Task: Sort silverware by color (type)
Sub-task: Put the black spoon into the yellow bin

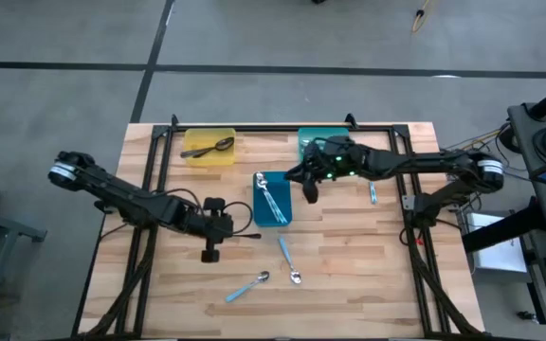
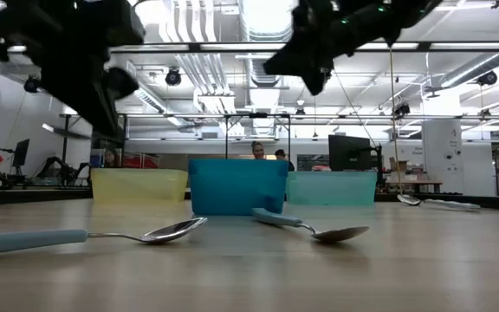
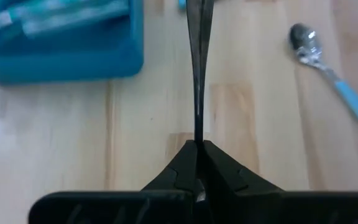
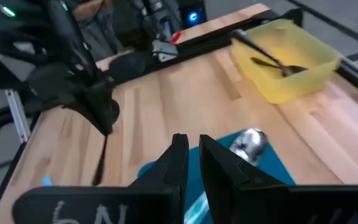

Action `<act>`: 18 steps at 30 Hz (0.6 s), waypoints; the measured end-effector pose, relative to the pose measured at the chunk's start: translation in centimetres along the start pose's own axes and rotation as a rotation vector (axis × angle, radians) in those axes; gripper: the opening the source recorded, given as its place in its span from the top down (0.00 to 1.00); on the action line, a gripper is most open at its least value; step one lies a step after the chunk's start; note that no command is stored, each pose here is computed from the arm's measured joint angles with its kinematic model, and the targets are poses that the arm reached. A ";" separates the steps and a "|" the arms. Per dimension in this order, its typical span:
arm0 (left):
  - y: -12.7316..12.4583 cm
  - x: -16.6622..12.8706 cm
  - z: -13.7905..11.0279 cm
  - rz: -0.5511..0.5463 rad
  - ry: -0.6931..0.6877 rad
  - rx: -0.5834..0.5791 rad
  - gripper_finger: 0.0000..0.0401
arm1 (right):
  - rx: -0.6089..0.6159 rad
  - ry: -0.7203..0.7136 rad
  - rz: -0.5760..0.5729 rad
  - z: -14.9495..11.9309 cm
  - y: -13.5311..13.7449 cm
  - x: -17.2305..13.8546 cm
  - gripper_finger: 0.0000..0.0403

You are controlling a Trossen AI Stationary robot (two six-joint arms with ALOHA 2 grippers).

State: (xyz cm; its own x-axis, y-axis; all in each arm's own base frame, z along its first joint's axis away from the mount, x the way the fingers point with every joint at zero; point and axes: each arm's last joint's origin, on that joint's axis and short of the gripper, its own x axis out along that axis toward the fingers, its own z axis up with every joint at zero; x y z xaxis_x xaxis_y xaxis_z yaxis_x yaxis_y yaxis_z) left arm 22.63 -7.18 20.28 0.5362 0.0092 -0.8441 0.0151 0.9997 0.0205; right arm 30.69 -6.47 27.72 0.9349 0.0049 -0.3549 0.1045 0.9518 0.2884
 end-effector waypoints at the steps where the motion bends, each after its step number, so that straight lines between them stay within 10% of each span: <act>1: -0.3 -0.4 0.4 0.011 -0.005 0.023 1.00 | -0.011 0.015 0.006 0.2 0.2 0.6 0.92; 11: -2.5 -3.4 2.9 0.196 0.090 0.238 1.00 | -0.136 0.272 0.070 1.9 2.8 6.5 0.92; 18: -2.8 -3.9 3.7 0.213 0.123 0.259 1.00 | -0.088 0.366 0.344 2.6 4.0 9.2 0.92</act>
State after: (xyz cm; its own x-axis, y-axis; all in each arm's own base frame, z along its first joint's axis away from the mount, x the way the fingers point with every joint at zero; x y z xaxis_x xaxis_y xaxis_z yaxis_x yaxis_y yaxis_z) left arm 23.59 -10.11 25.49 0.4448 0.2350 -0.8643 0.1358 0.9361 0.3244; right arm 40.60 -3.43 27.93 0.7284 0.4146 -0.5454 -0.2318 0.8983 0.3733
